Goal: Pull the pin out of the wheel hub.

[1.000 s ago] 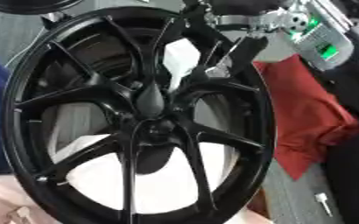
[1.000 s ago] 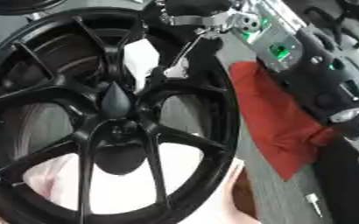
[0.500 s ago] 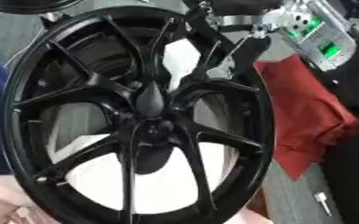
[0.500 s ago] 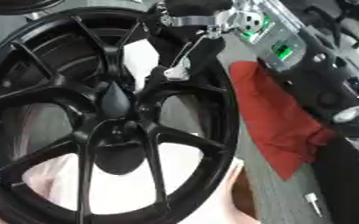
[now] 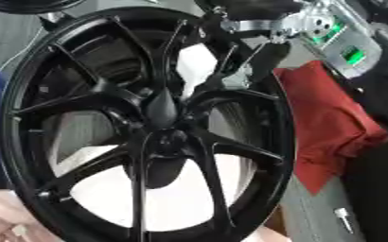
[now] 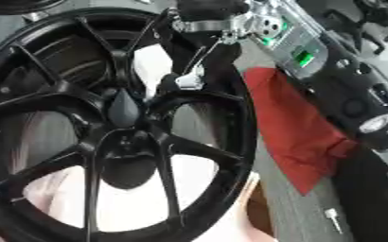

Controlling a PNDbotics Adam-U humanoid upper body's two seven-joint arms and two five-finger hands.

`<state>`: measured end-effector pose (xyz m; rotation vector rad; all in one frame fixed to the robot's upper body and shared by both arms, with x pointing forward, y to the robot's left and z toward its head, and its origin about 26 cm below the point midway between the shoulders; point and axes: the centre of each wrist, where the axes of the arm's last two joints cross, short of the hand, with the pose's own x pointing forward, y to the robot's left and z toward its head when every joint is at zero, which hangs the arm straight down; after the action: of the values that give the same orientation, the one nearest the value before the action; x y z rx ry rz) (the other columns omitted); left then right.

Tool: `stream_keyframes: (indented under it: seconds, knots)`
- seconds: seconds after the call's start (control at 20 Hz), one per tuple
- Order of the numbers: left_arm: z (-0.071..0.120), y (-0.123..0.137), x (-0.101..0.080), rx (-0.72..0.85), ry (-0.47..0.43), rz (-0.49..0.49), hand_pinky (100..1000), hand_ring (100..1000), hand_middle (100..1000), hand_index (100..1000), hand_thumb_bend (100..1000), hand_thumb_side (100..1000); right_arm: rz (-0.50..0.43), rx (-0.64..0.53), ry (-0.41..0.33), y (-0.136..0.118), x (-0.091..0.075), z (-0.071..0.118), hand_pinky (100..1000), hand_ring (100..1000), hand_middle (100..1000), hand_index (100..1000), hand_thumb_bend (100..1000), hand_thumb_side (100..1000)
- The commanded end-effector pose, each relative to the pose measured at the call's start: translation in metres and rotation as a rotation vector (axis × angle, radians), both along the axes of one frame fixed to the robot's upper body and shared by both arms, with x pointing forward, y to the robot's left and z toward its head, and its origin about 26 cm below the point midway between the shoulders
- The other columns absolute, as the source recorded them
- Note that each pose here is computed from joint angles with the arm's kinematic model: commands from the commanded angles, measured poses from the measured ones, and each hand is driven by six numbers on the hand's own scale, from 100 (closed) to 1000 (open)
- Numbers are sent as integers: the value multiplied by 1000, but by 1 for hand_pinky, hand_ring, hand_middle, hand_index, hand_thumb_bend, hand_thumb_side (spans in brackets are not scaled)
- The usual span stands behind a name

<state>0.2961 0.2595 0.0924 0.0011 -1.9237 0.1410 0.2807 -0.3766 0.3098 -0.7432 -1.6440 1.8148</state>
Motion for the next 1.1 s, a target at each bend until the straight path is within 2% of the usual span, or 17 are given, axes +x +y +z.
stream_keyframes:
  seconds: [0.05, 0.35, 0.8, 1.1]
  knots:
    - [6, 0, 0, 10, -23, -6, 683, 576, 519, 733, 350, 553, -5, 9, -43, -1, -3, 10, 741, 780, 628, 790, 263, 464]
    - [6, -1, 0, 9, -21, -7, 684, 577, 519, 734, 349, 554, -6, 42, -62, 1, -3, 7, 733, 769, 590, 764, 233, 457]
    - [6, 0, 0, 4, -22, -4, 685, 570, 519, 734, 350, 556, -1, 69, -72, 2, -3, 4, 731, 756, 565, 750, 251, 449]
    - [6, -1, 1, 5, -21, -5, 686, 570, 519, 734, 350, 557, 4, 103, -63, 2, -2, 2, 726, 742, 501, 666, 202, 407]
